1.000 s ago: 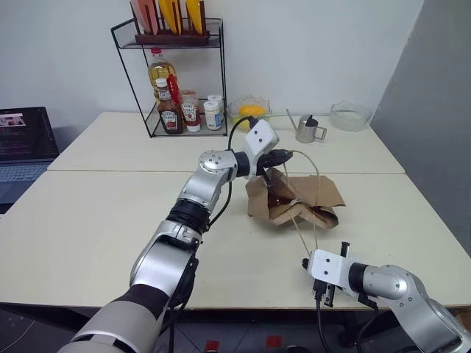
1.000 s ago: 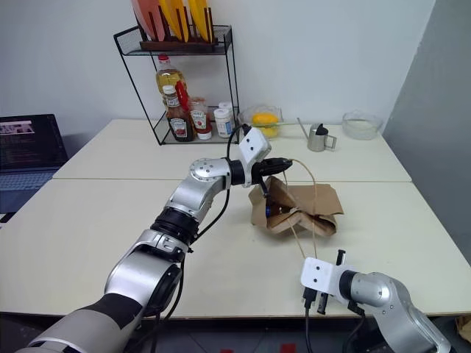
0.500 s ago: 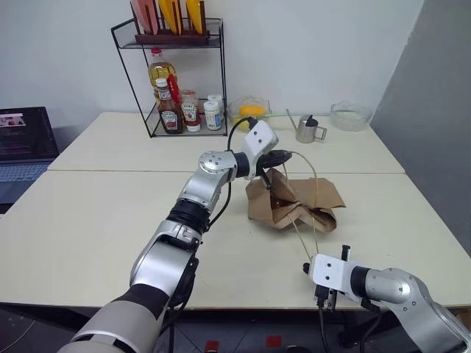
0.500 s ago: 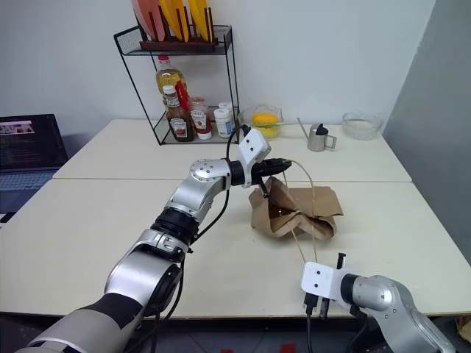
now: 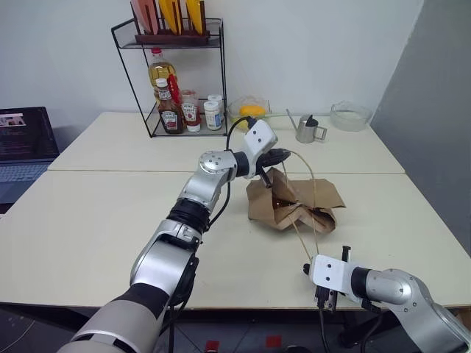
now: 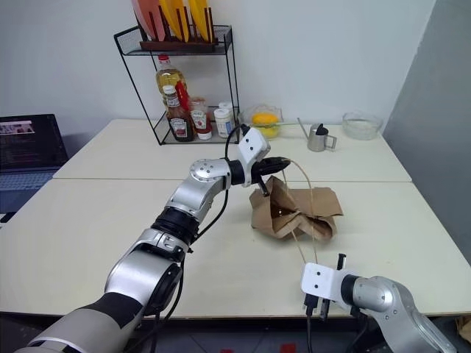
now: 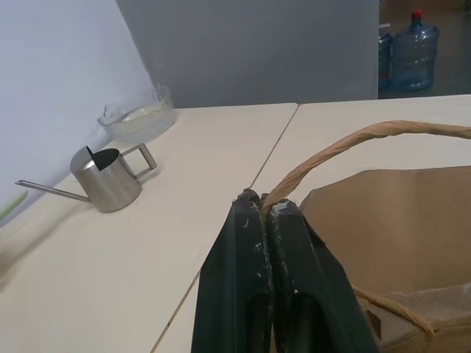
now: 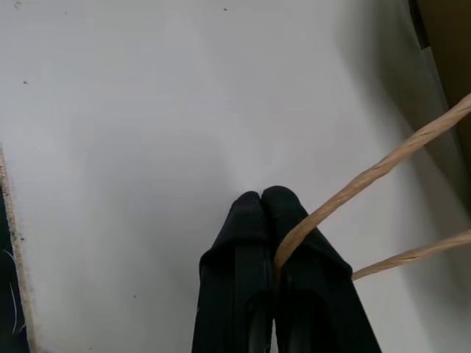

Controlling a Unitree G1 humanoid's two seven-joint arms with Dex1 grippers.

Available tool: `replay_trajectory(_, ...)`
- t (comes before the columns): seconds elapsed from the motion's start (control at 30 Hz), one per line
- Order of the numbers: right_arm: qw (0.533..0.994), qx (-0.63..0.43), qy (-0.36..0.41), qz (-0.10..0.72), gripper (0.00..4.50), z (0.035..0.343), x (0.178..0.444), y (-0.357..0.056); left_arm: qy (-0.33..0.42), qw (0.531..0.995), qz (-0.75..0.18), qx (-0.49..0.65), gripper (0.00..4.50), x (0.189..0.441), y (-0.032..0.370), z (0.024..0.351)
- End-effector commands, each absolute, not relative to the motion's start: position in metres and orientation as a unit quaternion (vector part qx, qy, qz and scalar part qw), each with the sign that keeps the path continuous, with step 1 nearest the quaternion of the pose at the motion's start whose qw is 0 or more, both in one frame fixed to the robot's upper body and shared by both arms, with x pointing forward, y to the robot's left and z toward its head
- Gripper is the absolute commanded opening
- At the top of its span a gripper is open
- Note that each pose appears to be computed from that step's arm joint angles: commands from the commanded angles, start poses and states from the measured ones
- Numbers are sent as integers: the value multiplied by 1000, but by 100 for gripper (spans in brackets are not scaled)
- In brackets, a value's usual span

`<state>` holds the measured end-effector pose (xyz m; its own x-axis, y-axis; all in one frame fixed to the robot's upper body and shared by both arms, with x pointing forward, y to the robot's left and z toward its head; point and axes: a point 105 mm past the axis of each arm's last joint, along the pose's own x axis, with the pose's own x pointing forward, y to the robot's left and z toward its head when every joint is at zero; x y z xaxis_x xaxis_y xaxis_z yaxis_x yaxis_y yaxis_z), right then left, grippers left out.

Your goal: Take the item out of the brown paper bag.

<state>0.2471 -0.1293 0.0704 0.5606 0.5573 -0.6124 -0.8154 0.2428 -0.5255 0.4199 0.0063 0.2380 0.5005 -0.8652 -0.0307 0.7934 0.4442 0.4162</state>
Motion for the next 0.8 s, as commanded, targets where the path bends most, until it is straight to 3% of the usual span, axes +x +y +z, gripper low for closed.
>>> replay_trajectory(0.03,738,-388,237,498,4,33,217,-132,-201,859,-431,191,0,422,21,308)
replay_trajectory(0.53,745,-390,228,492,4,37,223,-131,-183,845,-463,193,0,416,15,297)
replay_trajectory(0.8,738,-388,237,499,4,33,218,-132,-184,864,-436,168,0,424,23,309)
